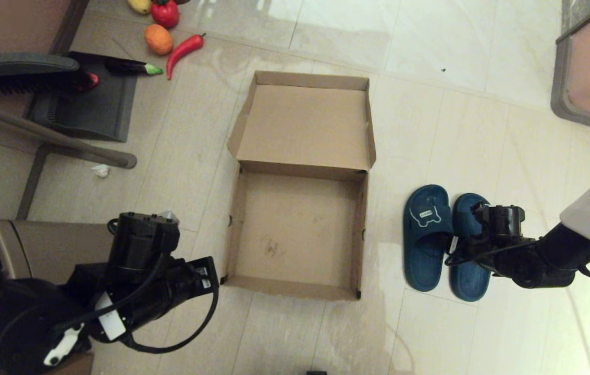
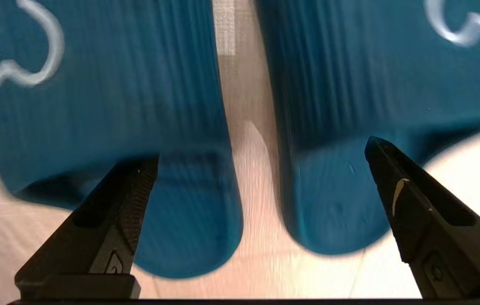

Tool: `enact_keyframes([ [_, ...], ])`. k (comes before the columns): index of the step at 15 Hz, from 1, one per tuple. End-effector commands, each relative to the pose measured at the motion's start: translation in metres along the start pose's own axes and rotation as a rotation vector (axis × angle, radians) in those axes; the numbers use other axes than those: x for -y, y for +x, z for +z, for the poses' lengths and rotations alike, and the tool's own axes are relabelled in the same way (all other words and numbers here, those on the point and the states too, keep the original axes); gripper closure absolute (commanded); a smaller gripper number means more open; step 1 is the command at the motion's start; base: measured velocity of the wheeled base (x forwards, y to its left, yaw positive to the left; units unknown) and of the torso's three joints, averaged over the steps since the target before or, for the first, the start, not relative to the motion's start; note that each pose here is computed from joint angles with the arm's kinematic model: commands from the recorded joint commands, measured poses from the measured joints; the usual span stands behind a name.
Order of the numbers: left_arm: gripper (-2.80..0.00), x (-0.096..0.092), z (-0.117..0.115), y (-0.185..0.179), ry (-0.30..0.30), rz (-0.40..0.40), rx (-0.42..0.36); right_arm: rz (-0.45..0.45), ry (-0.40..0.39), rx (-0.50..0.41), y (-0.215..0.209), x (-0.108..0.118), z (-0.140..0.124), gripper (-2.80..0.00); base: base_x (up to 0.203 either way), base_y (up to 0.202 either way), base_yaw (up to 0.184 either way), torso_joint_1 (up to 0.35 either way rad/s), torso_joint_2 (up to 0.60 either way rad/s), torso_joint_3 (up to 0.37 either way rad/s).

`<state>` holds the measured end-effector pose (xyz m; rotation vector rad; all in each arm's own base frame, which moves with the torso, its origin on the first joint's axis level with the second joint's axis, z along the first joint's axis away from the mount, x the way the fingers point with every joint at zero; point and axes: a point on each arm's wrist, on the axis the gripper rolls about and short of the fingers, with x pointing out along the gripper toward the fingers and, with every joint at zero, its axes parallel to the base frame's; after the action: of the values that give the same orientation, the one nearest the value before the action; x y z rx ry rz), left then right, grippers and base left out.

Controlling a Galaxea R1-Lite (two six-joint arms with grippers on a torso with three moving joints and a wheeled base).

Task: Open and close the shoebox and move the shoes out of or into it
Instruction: Put the shoes into the shoe box

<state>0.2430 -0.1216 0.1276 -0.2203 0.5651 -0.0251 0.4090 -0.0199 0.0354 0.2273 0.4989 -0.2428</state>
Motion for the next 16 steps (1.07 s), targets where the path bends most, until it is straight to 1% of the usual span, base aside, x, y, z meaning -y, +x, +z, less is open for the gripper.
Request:
enact_keyframes([
  [1,0.00,-0.002,-0.001,-0.001,-0.002,0.008,-0.001,0.021,0.001,-0.001,0.018,0.006,-0.002,-2.80,0.000,0.000,0.000,0.000,0.00,0.000],
  [3,0.00,-0.004,-0.004,-0.004,0.002,0.013,-0.004,0.070,-0.016,-0.010,0.030,0.008,-0.005,-2.80,0.000,0.000,0.000,0.000,0.00,0.000],
  [4,0.00,-0.005,-0.004,-0.006,0.002,0.012,-0.002,0.078,-0.047,-0.001,0.035,0.010,-0.002,-2.80,0.000,0.000,0.000,0.000,0.00,0.000],
  [6,0.00,-0.007,-0.007,-0.006,0.003,0.018,-0.012,0.088,-0.067,0.044,0.043,0.007,0.008,-2.80,0.000,0.000,0.000,0.000,0.00,0.000],
  [7,0.00,-0.009,-0.010,-0.007,0.007,0.022,-0.021,0.093,-0.070,0.065,0.048,0.006,0.013,0.00,0.000,0.000,0.000,0.000,0.00,0.000],
  [8,0.00,-0.009,-0.012,-0.007,0.009,0.024,-0.025,0.094,-0.070,0.087,0.052,0.004,0.018,0.00,0.000,0.000,0.000,0.000,0.00,0.000],
  [10,0.00,-0.009,-0.012,-0.007,0.011,0.024,-0.025,0.093,-0.071,0.101,0.058,0.003,0.020,0.00,0.000,0.000,0.000,0.000,0.00,0.000],
  [12,0.00,-0.009,-0.012,-0.007,0.011,0.023,-0.026,0.090,-0.070,0.093,0.057,0.004,0.018,0.00,0.000,0.000,0.000,0.000,0.00,0.000],
  [16,0.00,-0.009,-0.011,-0.008,0.009,0.022,-0.021,0.056,-0.071,0.082,0.051,0.006,0.015,0.00,0.000,0.000,0.000,0.000,0.00,0.000],
])
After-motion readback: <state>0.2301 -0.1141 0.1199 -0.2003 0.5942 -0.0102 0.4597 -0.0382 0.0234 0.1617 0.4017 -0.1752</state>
